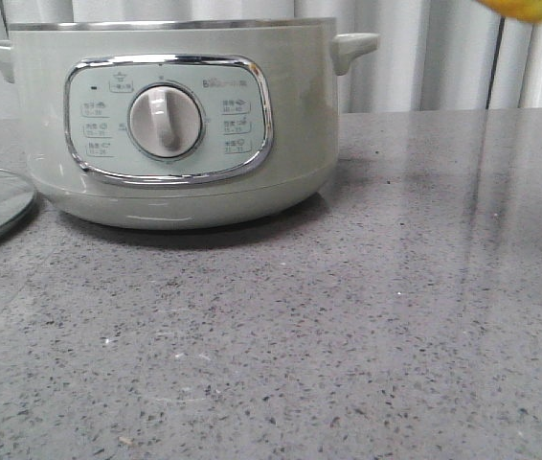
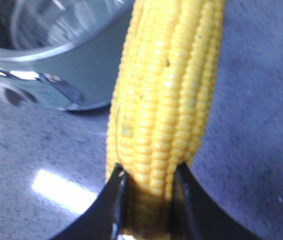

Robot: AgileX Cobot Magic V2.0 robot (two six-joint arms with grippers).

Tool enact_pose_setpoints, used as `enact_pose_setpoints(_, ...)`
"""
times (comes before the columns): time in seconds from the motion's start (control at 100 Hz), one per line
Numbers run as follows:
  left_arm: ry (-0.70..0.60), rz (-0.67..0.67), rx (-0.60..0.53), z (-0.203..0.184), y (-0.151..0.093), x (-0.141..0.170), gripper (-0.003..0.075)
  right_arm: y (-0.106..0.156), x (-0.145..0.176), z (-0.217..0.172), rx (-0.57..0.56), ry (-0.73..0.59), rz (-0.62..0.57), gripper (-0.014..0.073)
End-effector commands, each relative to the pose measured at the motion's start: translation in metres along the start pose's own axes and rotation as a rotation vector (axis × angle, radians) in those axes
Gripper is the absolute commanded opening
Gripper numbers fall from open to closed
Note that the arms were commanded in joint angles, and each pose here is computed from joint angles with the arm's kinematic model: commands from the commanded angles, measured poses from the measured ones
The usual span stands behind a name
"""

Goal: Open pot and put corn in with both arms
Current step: 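Lift the corn and carry it over the open pot with the right gripper, then lower the corn into the pot and open the right gripper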

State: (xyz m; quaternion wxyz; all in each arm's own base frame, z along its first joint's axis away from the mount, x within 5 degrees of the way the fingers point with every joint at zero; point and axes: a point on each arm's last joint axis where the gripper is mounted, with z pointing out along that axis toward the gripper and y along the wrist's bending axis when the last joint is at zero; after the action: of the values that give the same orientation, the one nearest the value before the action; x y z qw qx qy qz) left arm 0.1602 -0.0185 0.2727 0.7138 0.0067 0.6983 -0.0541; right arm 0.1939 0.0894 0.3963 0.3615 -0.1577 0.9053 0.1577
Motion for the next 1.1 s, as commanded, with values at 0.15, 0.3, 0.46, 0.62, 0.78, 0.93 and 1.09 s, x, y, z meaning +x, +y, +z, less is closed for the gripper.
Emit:
enact_pose_setpoints(0.15, -0.111, -0.007, 0.006, -0.001, -0.001, -0.018, -0.002, 0.037, -0.054, 0.017, -0.114, -0.102, -0.085, -0.0064)
enact_pose_setpoints(0.3, -0.111, -0.007, 0.006, -0.001, -0.001, -0.018, -0.002, 0.05, -0.088, 0.045, -0.132, -0.117, -0.107, -0.0064)
enact_pose_setpoints(0.46, -0.111, -0.007, 0.006, -0.001, -0.001, -0.018, -0.002, 0.055, -0.116, 0.079, -0.133, -0.097, -0.11, -0.0062)
enact_pose_setpoints(0.62, -0.111, -0.007, 0.006, -0.001, -0.001, -0.018, -0.002, 0.057, -0.132, 0.107, -0.133, -0.094, -0.11, 0.0122)
enact_pose_setpoints(0.78, -0.111, -0.007, 0.006, -0.001, -0.001, -0.018, -0.002, 0.058, -0.136, 0.115, -0.136, -0.095, -0.108, 0.0372)
enact_pose_setpoints(0.93, -0.111, -0.009, 0.005, -0.001, -0.001, -0.018, -0.002, 0.058, -0.135, 0.115, -0.136, -0.088, -0.108, 0.0377)
enact_pose_setpoints(1.09, -0.109, -0.009, 0.005, -0.001, -0.001, -0.018, -0.002, 0.058, -0.134, 0.115, -0.138, -0.068, -0.107, 0.0376)
